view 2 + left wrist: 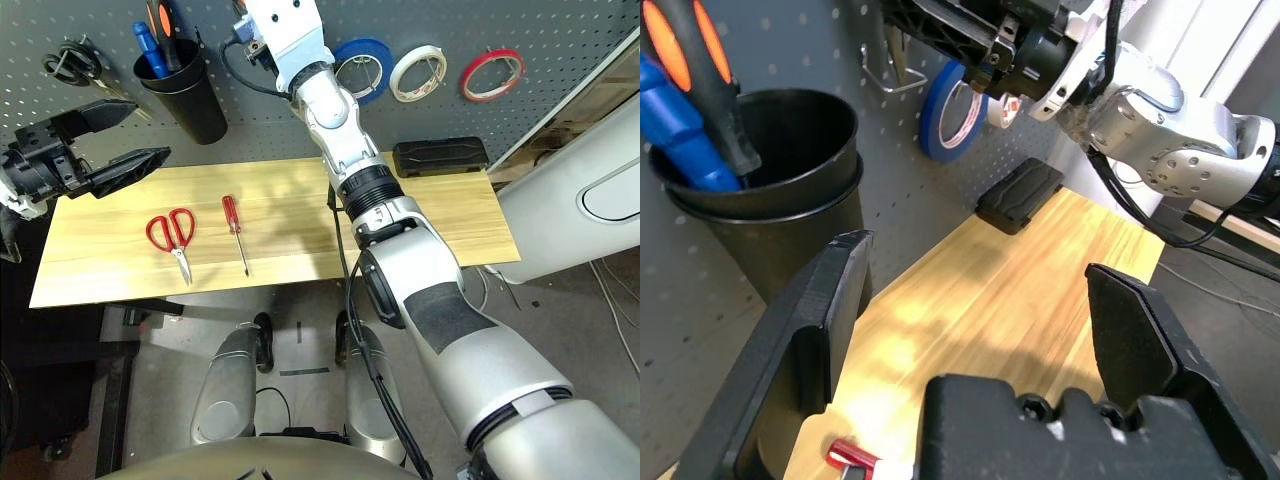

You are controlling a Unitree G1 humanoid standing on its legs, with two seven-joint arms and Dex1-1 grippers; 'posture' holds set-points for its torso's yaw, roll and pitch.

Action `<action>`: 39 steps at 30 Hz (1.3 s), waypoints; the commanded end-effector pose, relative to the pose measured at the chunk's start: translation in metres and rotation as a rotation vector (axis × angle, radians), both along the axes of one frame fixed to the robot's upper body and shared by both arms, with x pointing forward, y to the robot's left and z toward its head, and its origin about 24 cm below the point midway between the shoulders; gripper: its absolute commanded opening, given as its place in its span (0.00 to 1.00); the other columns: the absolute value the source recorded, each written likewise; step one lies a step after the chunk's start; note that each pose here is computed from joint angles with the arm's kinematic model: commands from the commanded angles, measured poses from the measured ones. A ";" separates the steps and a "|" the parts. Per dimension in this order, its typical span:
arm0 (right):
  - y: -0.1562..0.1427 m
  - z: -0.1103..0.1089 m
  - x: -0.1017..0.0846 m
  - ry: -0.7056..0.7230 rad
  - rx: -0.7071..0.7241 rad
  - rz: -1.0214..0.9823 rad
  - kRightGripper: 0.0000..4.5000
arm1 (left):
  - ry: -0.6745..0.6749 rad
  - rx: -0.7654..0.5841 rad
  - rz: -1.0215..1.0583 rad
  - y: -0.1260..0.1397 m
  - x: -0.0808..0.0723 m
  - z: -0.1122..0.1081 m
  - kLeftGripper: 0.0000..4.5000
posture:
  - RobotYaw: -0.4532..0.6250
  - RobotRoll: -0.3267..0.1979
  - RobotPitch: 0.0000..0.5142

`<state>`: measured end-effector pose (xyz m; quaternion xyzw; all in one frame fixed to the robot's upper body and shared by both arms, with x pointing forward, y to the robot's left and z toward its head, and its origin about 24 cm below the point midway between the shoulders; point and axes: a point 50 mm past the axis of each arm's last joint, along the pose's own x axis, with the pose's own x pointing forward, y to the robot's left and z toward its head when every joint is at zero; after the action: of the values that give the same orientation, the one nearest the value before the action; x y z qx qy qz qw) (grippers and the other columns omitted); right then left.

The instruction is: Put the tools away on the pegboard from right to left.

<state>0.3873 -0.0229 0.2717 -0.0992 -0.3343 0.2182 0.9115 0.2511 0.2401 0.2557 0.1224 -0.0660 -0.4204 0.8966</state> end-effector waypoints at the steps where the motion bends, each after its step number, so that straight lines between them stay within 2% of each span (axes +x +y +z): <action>1: 0.000 0.009 -0.001 -0.030 0.030 0.006 0.46 | 0.012 0.011 -0.018 -0.002 -0.005 0.001 1.00 | 0.53 0.62 0.59; 10: -0.001 -0.003 0.003 0.026 0.029 0.002 0.46 | 0.013 0.009 -0.022 -0.004 -0.003 0.001 1.00 | 0.53 0.62 0.57; 17: -0.009 -0.003 0.002 0.023 0.020 -0.001 0.99 | 0.010 -0.006 -0.033 -0.007 0.000 -0.002 1.00 | 0.51 0.62 0.55; 25: -0.029 0.011 -0.005 -0.022 0.005 0.007 1.00 | 0.008 -0.031 -0.054 -0.014 0.005 -0.007 1.00 | 0.48 0.62 0.54; 29: -0.042 0.029 -0.017 -0.033 0.020 0.069 1.00 | 0.023 -0.037 -0.047 -0.016 0.007 -0.009 1.00 | 0.47 0.62 0.53; 35: -0.067 0.040 -0.036 0.178 0.079 0.277 1.00 | 0.047 -0.036 -0.042 -0.017 0.010 -0.015 1.00 | 0.46 0.62 0.51; 39: -0.091 0.028 -0.049 0.299 -0.039 0.335 1.00 | 0.086 -0.059 -0.071 -0.022 0.011 -0.020 1.00 | 0.45 0.62 0.50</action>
<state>0.3444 -0.1075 0.3031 -0.0226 -0.2235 0.3616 0.9049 0.2612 0.2210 0.2414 0.0886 -0.0590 -0.4463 0.8885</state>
